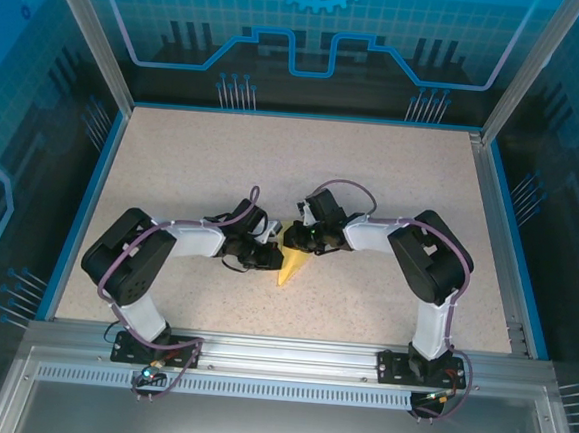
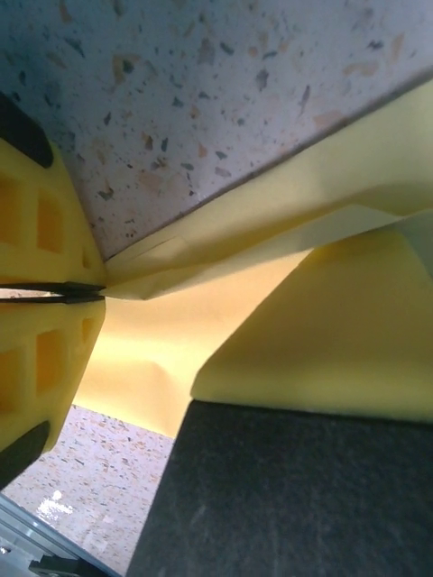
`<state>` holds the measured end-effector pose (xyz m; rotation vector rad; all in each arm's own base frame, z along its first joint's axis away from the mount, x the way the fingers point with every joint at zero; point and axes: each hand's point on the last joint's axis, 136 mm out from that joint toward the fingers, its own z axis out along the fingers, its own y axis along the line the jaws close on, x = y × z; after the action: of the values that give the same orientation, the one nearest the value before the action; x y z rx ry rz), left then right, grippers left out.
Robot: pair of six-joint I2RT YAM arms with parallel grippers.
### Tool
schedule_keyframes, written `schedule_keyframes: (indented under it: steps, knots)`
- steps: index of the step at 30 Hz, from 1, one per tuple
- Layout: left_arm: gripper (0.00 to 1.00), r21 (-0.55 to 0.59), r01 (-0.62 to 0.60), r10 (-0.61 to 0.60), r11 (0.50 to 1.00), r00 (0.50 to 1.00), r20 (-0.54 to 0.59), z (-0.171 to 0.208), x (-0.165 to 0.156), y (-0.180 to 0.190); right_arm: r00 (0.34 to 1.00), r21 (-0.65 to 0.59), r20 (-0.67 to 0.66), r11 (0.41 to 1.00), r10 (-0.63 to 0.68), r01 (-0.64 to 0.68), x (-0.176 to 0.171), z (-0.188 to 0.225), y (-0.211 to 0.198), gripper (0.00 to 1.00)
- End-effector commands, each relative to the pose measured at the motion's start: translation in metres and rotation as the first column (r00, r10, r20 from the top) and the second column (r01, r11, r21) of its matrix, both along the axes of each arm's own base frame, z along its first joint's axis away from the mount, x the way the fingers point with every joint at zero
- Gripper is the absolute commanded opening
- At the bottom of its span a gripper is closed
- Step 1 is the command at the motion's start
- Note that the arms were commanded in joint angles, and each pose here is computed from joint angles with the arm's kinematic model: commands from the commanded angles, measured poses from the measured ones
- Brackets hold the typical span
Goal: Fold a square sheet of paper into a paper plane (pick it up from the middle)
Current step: Fourth fold the wing at the center of the table.
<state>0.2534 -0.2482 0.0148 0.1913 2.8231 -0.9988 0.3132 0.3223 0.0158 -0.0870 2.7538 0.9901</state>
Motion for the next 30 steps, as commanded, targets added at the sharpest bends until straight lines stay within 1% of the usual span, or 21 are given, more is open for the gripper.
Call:
schedule_keyframes:
  steps: [1,8,10,13,22,30]
  knots:
    - [0.15,0.036,0.015,-0.016,0.999,1.0,0.016,0.005,-0.006,0.006,1.0,-0.065,-0.013,0.998,-0.001,0.0,0.002,-0.013,-0.011,0.15]
    - [0.17,0.009,-0.003,0.002,1.0,0.997,0.082,0.037,0.0,0.006,1.0,-0.087,-0.026,0.996,0.013,-0.015,-0.004,-0.019,-0.015,0.15]
    - [0.17,-0.008,-0.006,0.006,1.0,0.995,0.101,0.046,0.002,0.003,0.999,-0.086,-0.027,0.996,0.016,-0.018,-0.006,-0.02,-0.015,0.15]
    - [0.15,-0.015,0.004,-0.002,1.0,0.994,0.107,0.048,0.001,-0.002,0.999,-0.088,-0.029,0.996,0.02,-0.022,-0.007,-0.021,-0.015,0.15]
    - [0.11,-0.008,0.043,-0.042,0.999,0.996,0.077,0.02,-0.001,-0.015,0.999,-0.077,-0.039,0.996,0.031,-0.034,-0.011,-0.022,-0.014,0.16]
    - [0.09,0.026,0.054,-0.055,0.998,0.998,0.036,-0.002,-0.007,-0.012,0.999,-0.07,-0.033,0.997,0.032,-0.034,-0.01,-0.019,-0.013,0.16]
